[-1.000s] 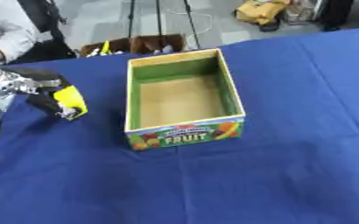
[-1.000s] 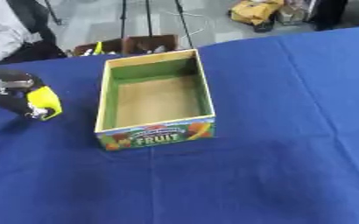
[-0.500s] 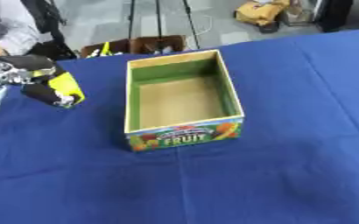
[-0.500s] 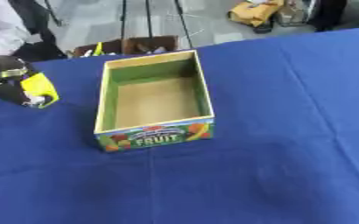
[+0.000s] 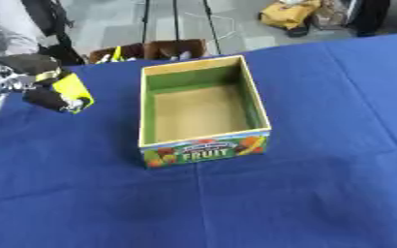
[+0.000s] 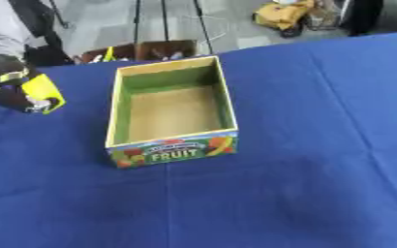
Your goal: Pick up objects on the table and place them in the box.
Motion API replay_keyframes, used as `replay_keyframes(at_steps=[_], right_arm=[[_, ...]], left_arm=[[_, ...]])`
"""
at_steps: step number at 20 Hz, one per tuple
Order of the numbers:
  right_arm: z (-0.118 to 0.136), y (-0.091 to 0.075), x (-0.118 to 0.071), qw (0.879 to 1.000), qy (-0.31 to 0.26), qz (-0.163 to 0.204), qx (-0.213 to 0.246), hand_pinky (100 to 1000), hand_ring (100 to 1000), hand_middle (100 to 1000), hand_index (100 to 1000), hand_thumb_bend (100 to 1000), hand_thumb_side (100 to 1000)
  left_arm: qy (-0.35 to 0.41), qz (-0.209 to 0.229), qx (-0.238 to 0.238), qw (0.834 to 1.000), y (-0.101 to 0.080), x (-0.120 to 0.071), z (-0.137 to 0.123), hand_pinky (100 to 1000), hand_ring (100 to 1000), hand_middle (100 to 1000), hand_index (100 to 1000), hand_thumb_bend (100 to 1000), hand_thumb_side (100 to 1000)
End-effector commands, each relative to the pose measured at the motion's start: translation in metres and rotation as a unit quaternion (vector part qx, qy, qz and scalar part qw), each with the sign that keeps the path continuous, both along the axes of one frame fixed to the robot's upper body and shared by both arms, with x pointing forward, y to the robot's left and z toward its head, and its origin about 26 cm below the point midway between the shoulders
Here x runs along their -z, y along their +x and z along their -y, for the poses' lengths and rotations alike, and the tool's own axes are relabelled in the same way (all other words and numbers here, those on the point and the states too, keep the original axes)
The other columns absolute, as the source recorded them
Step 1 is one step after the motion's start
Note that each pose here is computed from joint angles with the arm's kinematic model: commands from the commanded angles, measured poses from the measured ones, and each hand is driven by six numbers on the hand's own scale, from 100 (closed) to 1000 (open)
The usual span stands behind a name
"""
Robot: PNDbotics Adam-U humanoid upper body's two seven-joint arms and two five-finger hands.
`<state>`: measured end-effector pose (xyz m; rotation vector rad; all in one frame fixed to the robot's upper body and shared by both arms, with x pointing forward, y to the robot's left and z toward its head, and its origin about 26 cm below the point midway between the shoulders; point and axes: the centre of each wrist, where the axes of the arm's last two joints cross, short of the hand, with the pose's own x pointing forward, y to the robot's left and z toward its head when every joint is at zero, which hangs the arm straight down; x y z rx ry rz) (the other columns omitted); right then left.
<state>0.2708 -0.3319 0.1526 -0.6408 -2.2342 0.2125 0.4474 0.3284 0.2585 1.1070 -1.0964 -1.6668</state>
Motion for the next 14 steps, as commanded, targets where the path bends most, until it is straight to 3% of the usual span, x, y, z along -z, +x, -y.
replay_keyframes(at_steps=[1, 14], right_arm=[[0.002, -0.002, -0.008, 1.0, -0.009, 0.012, 0.0, 732, 816, 587, 843, 100, 685], [-0.003, 0.003, -0.014, 0.999, -0.012, 0.018, -0.025, 729, 813, 587, 842, 100, 681]], left_arm=[[-0.014, 0.047, 0.006, 0.999, -0.006, -0.03, -0.003, 264, 502, 600, 661, 100, 831], [-0.078, 0.117, 0.126, 0.982, -0.001, -0.07, 0.076, 211, 486, 555, 649, 100, 844]])
